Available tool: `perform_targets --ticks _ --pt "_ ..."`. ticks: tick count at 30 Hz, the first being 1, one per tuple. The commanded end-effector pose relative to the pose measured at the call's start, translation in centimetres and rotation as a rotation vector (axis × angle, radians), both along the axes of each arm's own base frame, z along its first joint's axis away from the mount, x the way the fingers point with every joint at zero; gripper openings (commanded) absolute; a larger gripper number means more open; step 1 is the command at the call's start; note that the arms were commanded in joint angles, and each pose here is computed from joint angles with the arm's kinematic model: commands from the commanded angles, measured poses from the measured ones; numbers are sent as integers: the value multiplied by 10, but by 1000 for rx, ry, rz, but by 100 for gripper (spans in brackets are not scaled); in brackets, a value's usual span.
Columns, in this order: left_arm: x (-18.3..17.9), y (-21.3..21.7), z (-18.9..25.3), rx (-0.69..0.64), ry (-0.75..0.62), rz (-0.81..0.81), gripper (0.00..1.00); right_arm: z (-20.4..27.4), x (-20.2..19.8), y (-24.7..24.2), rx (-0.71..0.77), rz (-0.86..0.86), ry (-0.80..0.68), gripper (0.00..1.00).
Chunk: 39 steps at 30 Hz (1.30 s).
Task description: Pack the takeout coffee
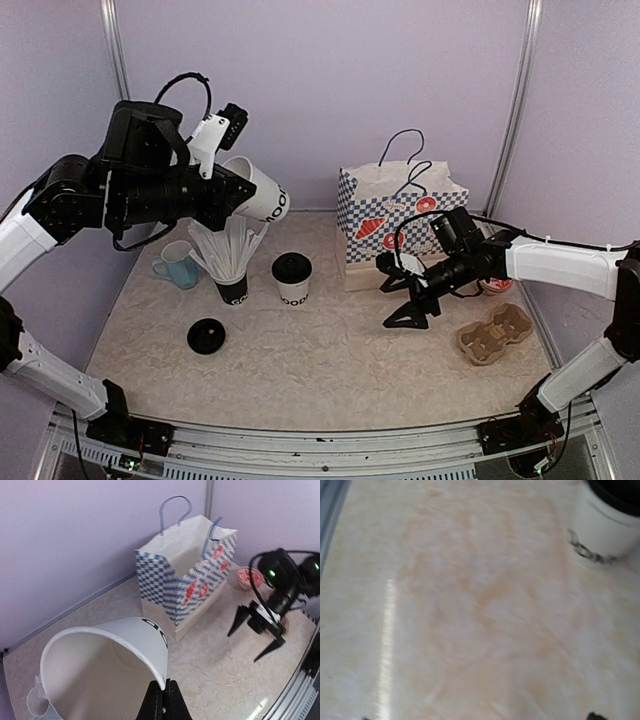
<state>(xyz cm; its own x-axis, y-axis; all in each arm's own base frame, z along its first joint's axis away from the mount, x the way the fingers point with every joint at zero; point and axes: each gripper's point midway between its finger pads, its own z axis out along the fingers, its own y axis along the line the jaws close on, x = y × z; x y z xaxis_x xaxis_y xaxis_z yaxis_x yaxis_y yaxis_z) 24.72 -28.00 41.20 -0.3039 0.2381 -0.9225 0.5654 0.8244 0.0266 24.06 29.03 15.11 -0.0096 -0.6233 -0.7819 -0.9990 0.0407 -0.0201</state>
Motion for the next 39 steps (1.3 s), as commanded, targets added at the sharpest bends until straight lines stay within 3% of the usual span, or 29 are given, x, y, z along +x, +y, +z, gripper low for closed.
perform_targets --ticks 1,9,13,20,35,39 --pt "-41 -58 -17 117 -55 -296 0 29 22 -24 57 -73 -47 91" --pt "-77 -127 -106 340 137 -528 0 49 49 -51 89 -203 -82 91" --pt "-84 -152 -164 473 233 -578 0 47 55 -56 81 -235 -96 91" --pt "-86 -167 -229 595 325 -598 0 40 57 -58 65 -241 -88 91" --pt "-97 -183 -284 676 410 -672 2 27 59 -58 42 -238 -63 91" --pt "-96 -183 -285 681 418 -665 11 25 58 -57 41 -235 -54 91"
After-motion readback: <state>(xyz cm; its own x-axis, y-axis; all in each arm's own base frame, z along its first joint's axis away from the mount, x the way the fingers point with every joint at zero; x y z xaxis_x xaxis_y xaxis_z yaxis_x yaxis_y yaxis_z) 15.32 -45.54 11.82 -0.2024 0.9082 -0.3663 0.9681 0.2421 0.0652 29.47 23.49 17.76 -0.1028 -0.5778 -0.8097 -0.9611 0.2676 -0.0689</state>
